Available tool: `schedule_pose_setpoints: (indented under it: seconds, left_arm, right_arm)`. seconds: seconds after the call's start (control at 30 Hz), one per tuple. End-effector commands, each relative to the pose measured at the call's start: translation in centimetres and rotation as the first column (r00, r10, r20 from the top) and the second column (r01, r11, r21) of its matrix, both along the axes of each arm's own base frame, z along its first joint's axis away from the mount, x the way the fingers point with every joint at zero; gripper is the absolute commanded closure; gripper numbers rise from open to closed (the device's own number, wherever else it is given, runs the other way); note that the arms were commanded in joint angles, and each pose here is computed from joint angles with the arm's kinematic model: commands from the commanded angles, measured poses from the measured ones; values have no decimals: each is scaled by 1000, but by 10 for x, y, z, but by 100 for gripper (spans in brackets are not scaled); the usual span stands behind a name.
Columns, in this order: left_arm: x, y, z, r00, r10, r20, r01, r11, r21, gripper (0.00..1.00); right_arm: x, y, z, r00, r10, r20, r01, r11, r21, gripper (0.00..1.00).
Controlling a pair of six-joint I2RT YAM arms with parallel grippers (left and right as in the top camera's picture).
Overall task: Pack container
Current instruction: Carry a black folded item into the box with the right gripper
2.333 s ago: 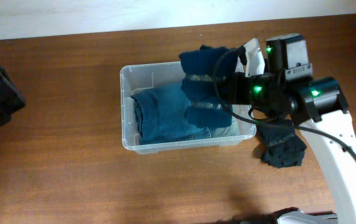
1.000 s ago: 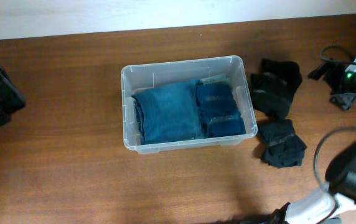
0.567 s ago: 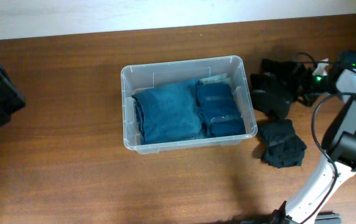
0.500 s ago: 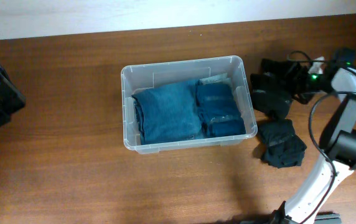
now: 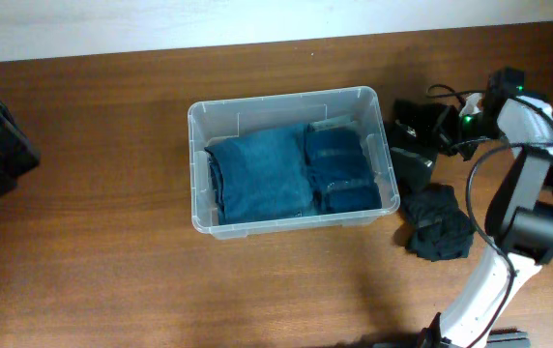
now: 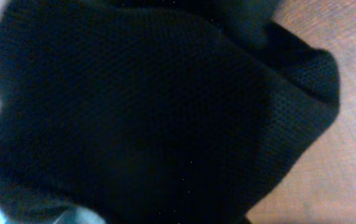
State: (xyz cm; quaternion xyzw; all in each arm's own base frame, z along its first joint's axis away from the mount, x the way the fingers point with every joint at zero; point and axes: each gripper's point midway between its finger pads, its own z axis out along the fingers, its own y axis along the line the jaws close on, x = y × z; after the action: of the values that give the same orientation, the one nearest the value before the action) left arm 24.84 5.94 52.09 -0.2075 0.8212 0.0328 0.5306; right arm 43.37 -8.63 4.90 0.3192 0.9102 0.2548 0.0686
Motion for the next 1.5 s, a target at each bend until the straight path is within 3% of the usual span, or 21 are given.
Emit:
schedule_pose_setpoints:
  seconds: [0.0,0.2,0.3,0.4,0.67,0.8,0.93,1.0,1.03,1.07,1.1,1.27,1.47]
  left_arm:
    - [-2,2,1,1000,3,0,-3,1000,16,1]
    - [-2,2,1,1000,3,0,-3,1000,16,1]
    - [-2,2,1,1000,3,0,-3,1000,16,1]
    - [-2,2,1,1000,3,0,-3,1000,16,1]
    - [-2,2,1,1000,3,0,-3,1000,16,0]
    - [-2,2,1,1000,3,0,-3,1000,16,1]
    - [-2,2,1,1000,3,0,-3,1000,16,0]
    - [-2,2,1,1000,3,0,-3,1000,16,1]
    - [-2,2,1,1000,3,0,-3,1000,16,1]
    - [-2,2,1,1000,3,0,-3,1000,16,0]
    - [-2,2,1,1000,3,0,-3,1000,16,1]
    - [-2,2,1,1000,3,0,-3,1000,16,1]
    - [-2,2,1,1000,3,0,-3,1000,16,0]
  right_arm:
    - [2,6,132,951,102,291,-58,986,-156,87]
    - [-38,71,269,764,278,583,-147,954,-262,85]
    - [-63,124,304,682,355,639,-227,934,-276,86]
    - [-79,173,311,654,395,646,-322,917,-235,85]
    - [-103,301,286,649,496,577,-560,825,-78,86]
    - [-96,340,264,653,524,547,-607,794,-36,86]
    - [-75,357,231,704,514,490,-596,803,14,85]
    - [-64,362,209,738,507,445,-582,812,38,75]
    - [-57,364,196,749,509,424,-576,816,39,57]
    - [-52,363,186,758,508,409,-566,824,28,47]
    - [-44,359,172,775,503,383,-544,839,-2,43]
    - [-8,291,135,843,456,286,-370,877,-307,30]
    - [-13,224,171,866,400,300,-288,890,-354,26]
